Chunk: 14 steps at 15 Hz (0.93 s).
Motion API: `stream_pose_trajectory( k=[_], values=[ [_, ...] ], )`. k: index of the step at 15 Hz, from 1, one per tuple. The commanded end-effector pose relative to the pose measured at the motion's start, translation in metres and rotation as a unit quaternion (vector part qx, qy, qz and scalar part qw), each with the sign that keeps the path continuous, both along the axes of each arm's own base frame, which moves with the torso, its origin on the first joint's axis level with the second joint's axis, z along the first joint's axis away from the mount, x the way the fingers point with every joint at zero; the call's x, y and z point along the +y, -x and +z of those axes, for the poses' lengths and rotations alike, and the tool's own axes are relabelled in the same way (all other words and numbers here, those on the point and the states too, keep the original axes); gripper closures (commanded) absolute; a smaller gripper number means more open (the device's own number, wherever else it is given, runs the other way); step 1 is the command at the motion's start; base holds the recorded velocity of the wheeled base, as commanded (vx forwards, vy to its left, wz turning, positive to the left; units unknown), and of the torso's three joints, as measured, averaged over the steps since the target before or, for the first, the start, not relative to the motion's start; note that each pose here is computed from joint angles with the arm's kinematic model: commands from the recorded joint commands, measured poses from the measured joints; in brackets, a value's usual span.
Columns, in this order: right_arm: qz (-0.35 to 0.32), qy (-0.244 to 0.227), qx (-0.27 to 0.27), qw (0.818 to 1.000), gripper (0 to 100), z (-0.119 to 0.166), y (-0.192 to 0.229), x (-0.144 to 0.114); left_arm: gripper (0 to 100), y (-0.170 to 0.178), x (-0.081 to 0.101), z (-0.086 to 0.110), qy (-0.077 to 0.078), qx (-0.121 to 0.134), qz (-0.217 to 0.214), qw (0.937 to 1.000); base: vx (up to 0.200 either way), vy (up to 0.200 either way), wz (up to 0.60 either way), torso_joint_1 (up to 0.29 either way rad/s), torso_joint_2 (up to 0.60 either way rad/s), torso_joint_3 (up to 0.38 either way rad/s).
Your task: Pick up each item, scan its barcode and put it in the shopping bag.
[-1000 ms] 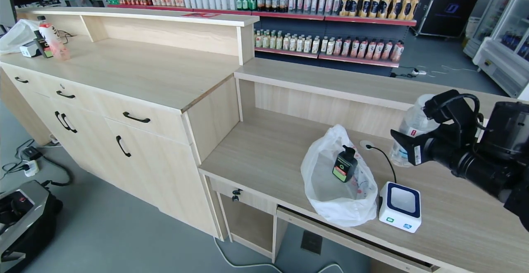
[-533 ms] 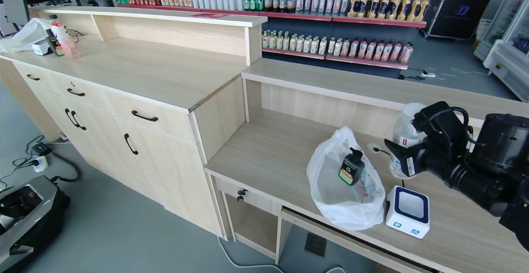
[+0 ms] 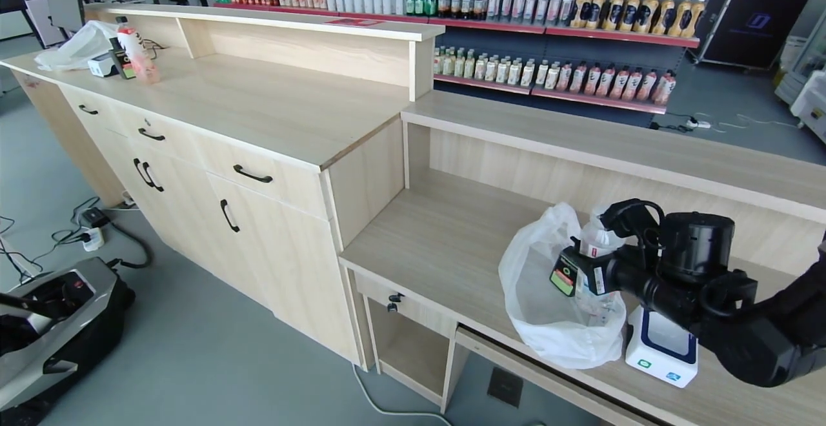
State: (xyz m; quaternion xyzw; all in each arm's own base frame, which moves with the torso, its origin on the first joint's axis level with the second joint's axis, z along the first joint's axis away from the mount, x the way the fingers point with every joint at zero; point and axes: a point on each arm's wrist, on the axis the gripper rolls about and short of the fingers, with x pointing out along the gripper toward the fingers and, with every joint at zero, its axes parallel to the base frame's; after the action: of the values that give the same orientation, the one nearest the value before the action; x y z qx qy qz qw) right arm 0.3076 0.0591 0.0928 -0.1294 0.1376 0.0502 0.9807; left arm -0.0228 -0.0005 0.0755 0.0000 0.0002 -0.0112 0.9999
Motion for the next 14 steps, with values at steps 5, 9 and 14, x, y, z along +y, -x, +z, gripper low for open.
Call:
stream_pose_trajectory(
  k=[5,9,14],
  values=[
    [0.032,-0.037,0.035,0.998,100,-0.061,-0.045,0.0,0,0.0,0.0,0.0,0.0,0.001,0.0,1.0,0.0,0.0,0.0,0.0,0.0,0.0],
    [0.087,-0.057,0.017,0.994,100,-0.076,-0.058,0.004,0,0.0,0.0,0.0,0.0,0.001,0.0,1.0,0.0,0.0,0.0,0.0,0.0,0.0],
    [0.087,-0.057,0.014,0.994,100,-0.096,-0.076,0.006,0,0.0,0.0,0.0,0.0,0.001,0.0,1.0,0.0,0.0,0.0,0.0,0.0,0.0]
  ],
)
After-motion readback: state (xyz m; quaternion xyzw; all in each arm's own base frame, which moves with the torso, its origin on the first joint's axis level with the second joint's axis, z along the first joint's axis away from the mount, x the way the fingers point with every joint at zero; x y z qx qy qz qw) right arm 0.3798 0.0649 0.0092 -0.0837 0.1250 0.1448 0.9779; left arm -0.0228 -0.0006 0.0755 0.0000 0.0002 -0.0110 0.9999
